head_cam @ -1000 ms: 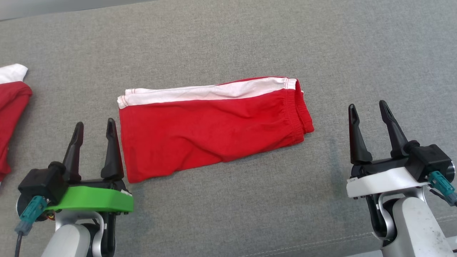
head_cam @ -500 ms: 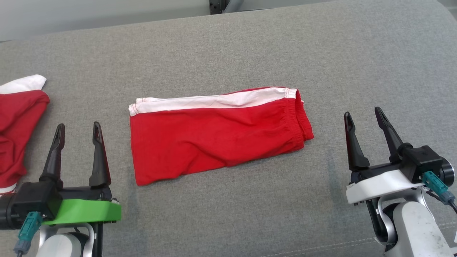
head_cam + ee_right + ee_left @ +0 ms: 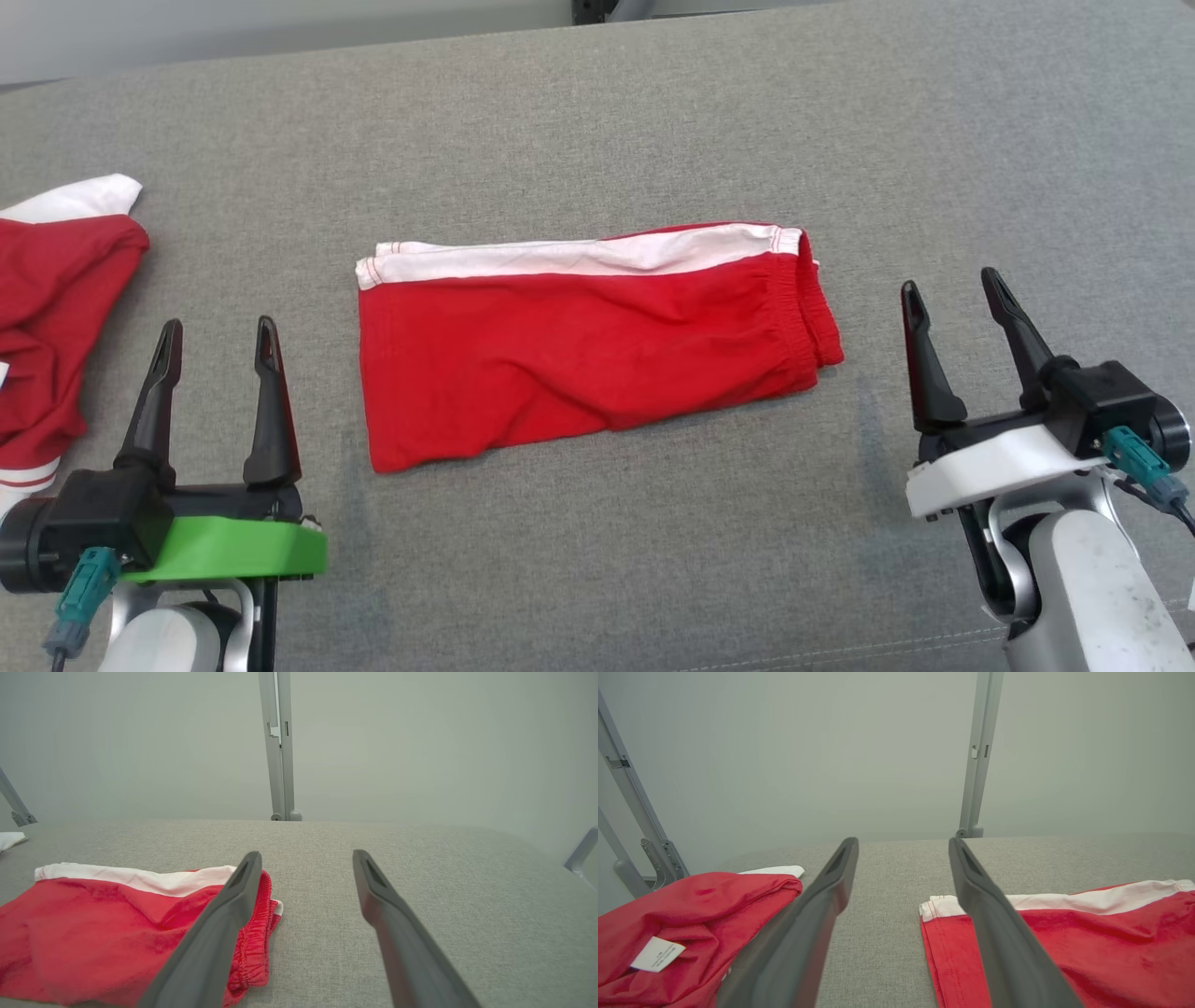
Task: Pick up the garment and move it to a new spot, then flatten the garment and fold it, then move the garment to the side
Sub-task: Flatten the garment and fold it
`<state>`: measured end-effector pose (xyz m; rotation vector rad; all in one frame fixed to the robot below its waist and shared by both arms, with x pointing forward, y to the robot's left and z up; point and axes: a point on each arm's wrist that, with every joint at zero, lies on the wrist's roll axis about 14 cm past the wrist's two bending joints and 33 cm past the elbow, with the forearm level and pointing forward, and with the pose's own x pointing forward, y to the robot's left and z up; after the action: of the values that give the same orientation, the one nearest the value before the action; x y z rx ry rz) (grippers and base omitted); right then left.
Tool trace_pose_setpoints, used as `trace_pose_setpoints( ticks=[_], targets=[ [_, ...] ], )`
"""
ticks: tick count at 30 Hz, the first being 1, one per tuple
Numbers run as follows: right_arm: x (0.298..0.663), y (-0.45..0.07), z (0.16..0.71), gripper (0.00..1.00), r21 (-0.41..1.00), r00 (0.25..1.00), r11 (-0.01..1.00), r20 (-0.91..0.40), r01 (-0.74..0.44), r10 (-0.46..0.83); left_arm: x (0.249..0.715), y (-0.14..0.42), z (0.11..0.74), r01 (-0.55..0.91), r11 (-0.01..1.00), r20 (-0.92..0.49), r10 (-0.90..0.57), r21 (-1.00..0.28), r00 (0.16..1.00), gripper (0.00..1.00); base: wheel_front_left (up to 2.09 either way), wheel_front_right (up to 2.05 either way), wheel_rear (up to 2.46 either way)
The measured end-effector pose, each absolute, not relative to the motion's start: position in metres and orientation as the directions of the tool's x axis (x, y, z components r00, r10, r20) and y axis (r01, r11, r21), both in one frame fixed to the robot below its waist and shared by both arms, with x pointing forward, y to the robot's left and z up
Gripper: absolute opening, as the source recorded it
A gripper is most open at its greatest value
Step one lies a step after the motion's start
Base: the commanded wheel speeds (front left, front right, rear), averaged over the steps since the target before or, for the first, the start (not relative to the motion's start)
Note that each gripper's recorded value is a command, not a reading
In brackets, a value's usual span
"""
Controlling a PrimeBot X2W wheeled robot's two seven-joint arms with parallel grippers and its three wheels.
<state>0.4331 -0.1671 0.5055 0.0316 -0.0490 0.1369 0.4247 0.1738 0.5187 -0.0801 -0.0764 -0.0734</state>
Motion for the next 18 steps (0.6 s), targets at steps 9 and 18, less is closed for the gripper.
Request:
trace_pose_setpoints(
  ticks=[9, 18],
  targets=[
    [0.460, -0.118, 0.478, 1.00, 0.069, 0.961, 0.959, -0.031, -0.274, 0.276, 0.436, 0.175, 0.517, 0.077, 0.993, 0.086, -0.070, -0.085, 0.994, 1.00, 0.00, 0.00, 0.00],
    [0.470, -0.112, 0.409, 1.00, 0.122, 0.929, 0.955, -0.225, -0.271, 0.293, 0.442, 0.178, 0.500, 0.065, 0.994, 0.052, -0.061, -0.088, 0.997, 1.00, 0.00, 0.00, 0.00]
  ],
)
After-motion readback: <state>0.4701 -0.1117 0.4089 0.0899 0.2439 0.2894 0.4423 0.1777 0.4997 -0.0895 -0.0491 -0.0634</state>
